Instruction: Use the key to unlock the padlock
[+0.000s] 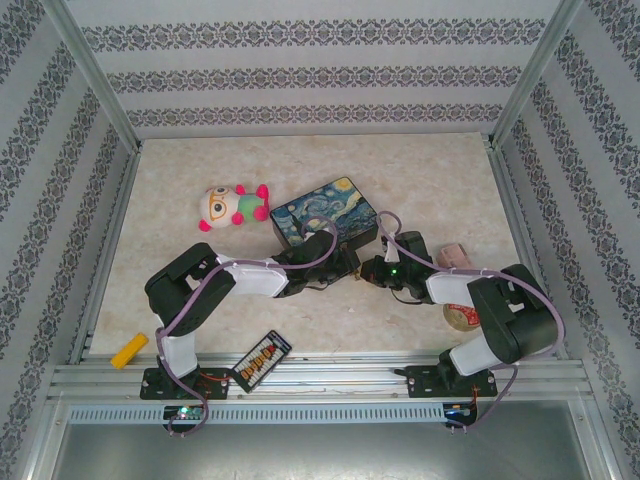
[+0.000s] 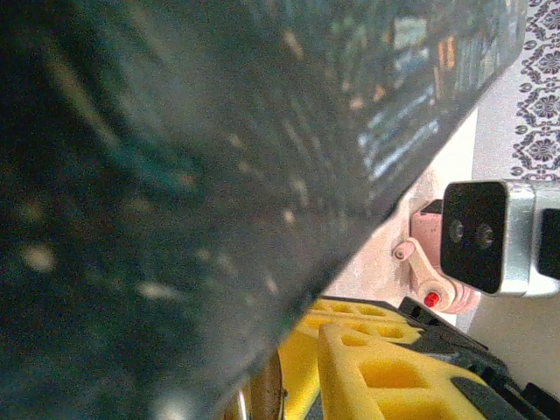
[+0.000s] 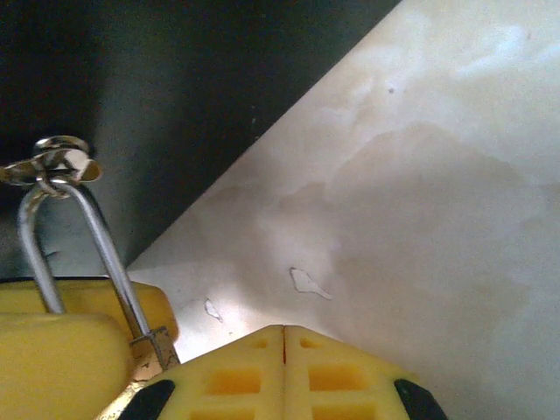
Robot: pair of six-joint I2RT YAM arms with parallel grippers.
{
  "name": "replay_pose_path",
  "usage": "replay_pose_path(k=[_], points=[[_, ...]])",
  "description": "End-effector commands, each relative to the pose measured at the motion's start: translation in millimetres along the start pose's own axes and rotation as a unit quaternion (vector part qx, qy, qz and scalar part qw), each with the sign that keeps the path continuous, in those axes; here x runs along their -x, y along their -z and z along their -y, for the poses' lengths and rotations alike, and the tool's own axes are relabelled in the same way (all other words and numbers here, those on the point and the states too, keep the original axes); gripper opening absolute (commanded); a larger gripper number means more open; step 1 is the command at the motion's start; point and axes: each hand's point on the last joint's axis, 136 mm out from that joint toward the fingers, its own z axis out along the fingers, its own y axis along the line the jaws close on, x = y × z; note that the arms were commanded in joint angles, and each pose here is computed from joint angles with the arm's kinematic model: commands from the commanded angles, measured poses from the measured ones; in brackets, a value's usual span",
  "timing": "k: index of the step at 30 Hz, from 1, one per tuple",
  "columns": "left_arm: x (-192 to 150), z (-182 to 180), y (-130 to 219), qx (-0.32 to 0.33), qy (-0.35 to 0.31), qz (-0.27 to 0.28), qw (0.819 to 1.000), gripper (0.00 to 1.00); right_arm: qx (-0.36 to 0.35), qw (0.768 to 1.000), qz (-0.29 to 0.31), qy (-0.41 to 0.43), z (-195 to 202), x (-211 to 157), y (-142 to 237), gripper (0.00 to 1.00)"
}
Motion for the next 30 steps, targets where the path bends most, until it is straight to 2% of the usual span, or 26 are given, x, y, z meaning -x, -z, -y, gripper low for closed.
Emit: replay_pose_path(k=[1,3,14,19,23,27,30], points=[[-22.1,-16.9,-4.7,0.017,0.021,-0.035,0.999,0.29,0.046,0.998,0.033,0.020,-25.6,17.8,6.1,0.00],[-23.0,-18.8,-3.9,0.020,0.023,-0.034,0.999,0.29,0.046,0.998,0.034,0.020,-25.9,18.2,6.1,0.00],[-19.0,-22.9,6.6,0.032,0.024,-0.016,0.999,0.12,0.042,0.998,0.036,0.019,-23.6,17.3,7.0,0.00],[-17.1,-24.7,7.8,0.036,0.027,-0.010,0.999,0.09,0.034,0.998,0.042,0.026,-22.4,15.3,12.9,0.00],[-13.8,-22.3,8.1,0.034,0.030,-0.002,0.999,0.08,0.003,0.997,0.052,0.049,-17.0,8.6,21.3,0.08],[-10.6,-20.1,7.8,0.031,0.036,0.005,0.999,0.07,-0.036,0.994,0.064,0.087,-15.1,0.5,29.0,0.10],[-8.9,-18.2,8.3,0.027,0.041,0.009,0.999,0.06,-0.060,0.988,0.079,0.116,-15.5,-3.7,35.1,0.18]])
